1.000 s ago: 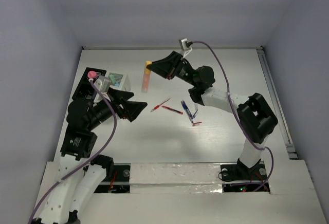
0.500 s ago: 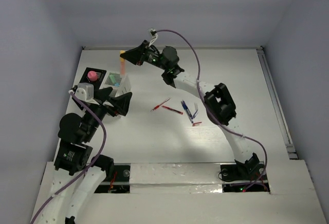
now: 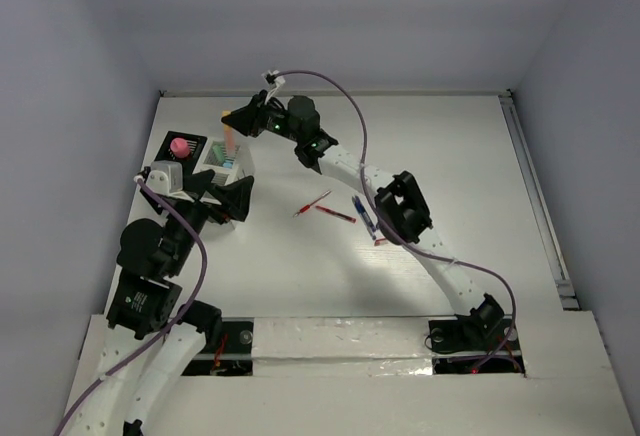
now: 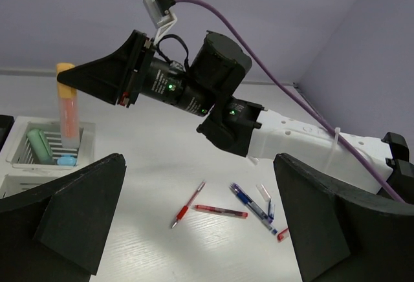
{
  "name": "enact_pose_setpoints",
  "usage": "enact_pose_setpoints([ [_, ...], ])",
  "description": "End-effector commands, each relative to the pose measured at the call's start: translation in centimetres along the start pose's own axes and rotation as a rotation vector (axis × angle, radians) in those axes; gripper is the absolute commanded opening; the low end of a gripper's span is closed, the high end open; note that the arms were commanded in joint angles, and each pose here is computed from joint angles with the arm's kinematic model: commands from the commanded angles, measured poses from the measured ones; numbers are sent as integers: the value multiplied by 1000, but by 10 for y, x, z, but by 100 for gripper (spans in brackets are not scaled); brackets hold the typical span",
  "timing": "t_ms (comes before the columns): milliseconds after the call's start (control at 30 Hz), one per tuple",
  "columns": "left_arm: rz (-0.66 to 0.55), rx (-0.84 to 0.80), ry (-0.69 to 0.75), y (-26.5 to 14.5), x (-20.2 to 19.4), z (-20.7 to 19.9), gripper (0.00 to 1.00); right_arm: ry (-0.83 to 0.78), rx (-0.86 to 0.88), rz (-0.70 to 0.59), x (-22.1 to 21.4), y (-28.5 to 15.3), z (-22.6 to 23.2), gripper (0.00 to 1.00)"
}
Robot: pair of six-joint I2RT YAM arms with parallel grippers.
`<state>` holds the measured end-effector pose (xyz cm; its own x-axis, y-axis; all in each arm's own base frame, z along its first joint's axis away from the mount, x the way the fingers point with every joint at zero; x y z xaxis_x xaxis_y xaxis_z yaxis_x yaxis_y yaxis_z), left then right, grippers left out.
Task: Sort the stationery into containers
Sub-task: Place the pen cap in the storage box, then pick up the pen from the center of the board.
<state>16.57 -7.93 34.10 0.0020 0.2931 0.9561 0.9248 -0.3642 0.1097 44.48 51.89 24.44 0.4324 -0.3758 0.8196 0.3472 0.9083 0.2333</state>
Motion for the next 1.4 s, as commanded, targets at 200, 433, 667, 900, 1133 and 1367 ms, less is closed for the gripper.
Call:
enact_pose_setpoints([
  [200,-32,-32,19,3,3,-3,99,-106,15,-19,6,9,22,56],
  [433,-12,-11,22,8,-2,2,99,-165,-10,7,42,-10,46,77],
  [667,15,5,27,11,-9,7,99,-69,-242,-2,67,-145,30,28],
  [900,81,-67,12,25,-22,1,99,-14,-851,156,53,-313,-4,0],
  [1133,220,-120,-23,45,-48,0,99,-75,-1067,337,43,-361,-3,9],
  [1367,305,-135,-31,53,-64,2,99,-48,-785,568,2,-340,16,33],
])
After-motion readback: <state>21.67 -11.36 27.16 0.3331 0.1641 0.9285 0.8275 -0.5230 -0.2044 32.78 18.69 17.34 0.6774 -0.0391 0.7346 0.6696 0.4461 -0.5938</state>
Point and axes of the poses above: each gripper's point midway between its finger pads, its own y axis out along the fingers, its own z axis along the line the jaws close on, x = y × z, the point moved 6 cm from there along -y, back along the fingers, and after that the axes turned 4 degrees about y, right-handed, at the moved point
